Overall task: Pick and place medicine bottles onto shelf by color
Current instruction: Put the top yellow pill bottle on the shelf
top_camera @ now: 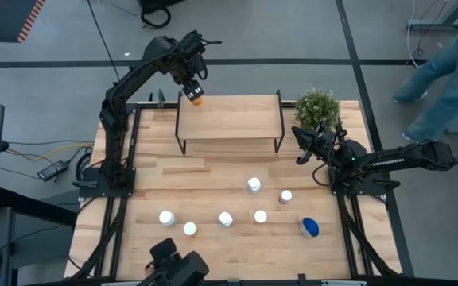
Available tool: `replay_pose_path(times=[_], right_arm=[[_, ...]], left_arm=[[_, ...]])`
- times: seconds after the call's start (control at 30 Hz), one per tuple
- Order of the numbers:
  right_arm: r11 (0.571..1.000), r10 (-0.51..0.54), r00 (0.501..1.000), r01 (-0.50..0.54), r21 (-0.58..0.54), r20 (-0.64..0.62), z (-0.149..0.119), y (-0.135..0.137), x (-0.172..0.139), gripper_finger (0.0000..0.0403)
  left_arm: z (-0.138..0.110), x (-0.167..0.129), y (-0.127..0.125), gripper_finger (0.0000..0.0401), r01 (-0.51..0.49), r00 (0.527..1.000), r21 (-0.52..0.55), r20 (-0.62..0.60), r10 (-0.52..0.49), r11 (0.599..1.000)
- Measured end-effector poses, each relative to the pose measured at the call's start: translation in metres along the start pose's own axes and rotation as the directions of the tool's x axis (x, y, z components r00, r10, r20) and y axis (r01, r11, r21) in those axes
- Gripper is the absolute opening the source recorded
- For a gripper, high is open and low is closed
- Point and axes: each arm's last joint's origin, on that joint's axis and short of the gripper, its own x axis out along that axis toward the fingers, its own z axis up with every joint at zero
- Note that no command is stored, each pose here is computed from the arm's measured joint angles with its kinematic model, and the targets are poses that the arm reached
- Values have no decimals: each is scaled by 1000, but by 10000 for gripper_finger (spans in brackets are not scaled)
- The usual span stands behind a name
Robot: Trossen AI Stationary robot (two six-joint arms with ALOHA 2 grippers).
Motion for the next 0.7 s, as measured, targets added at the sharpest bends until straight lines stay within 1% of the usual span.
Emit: replay_pose_path(times=[0.3,0.47,0.53,0.7], right_arm=[[1000,0,1000,0,0,0,0,0,0,10],[1000,0,1000,0,0,0,0,0,0,10],[1000,0,1000,0,0,0,0,0,0,10],[1000,0,1000,0,0,0,0,0,0,10]], left_arm=[[9,23,-2,76,7,999,26,-31,-7,1000],[9,24,-2,16,6,999,38,-33,-5,999],[9,24,-1,6,7,999,37,-37,-6,999],[6,25,5,10,6,998,42,-59,-4,999]])
